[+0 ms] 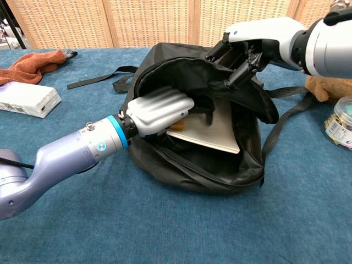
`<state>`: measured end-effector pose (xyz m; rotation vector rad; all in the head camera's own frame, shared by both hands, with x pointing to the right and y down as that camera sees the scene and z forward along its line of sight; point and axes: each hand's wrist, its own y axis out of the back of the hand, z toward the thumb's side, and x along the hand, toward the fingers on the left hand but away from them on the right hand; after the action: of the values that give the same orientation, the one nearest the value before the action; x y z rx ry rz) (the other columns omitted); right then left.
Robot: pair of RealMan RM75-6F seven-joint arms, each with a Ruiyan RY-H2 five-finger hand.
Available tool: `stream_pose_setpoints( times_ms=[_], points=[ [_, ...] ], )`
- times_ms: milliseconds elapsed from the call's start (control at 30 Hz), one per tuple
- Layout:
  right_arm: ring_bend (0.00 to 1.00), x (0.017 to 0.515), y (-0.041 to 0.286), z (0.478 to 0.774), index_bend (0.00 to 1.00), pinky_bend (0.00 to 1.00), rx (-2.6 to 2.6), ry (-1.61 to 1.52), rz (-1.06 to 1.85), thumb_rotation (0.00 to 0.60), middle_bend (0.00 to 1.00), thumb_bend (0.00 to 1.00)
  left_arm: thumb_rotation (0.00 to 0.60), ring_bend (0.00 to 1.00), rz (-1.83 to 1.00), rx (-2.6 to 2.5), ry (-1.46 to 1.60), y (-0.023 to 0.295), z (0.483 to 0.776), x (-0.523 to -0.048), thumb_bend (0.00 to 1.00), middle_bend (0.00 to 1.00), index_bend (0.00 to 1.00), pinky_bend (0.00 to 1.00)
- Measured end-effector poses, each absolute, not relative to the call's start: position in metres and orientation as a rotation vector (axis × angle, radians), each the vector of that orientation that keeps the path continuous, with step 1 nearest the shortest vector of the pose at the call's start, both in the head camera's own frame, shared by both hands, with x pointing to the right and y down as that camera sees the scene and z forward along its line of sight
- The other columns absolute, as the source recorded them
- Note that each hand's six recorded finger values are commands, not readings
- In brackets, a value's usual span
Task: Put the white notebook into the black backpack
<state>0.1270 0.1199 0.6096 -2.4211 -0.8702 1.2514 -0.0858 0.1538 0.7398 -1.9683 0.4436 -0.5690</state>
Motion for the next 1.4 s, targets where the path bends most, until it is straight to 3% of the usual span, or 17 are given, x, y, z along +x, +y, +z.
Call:
stream_pose_setpoints(
  times_ms=[133, 767, 1133, 1400],
  points=[
    [0.62, 0.130, 0.118, 0.610, 0.61, 0.59, -2.411, -0.876, 1.261, 0.600, 0.62, 0.72, 0.600, 0.06, -0.561, -2.015, 0.451, 0.154, 0.737, -0.089, 0.00, 0.00, 0.00, 0.45],
    [0.62, 0.163, 0.105, 0.617, 0.61, 0.56, -2.365, -0.937, 1.328, 0.600, 0.62, 0.72, 0.600, 0.05, -0.570, -2.255, 0.429, 0.153, 0.713, -0.162, 0.00, 0.00, 0.00, 0.42],
    [0.62, 0.175, 0.105, 0.628, 0.61, 0.56, -2.351, -0.947, 1.363, 0.600, 0.62, 0.72, 0.600, 0.06, -0.382, -2.366, 0.537, 0.156, 0.661, -0.218, 0.00, 0.00, 0.00, 0.42],
    [0.59, 0.175, 0.116, 0.639, 0.60, 0.53, -2.371, -0.920, 1.381, 0.600, 0.60, 0.70, 0.600, 0.06, -0.352, -2.305, 0.720, 0.125, 0.628, -0.258, 0.00, 0.00, 0.00, 0.41]
  ],
)
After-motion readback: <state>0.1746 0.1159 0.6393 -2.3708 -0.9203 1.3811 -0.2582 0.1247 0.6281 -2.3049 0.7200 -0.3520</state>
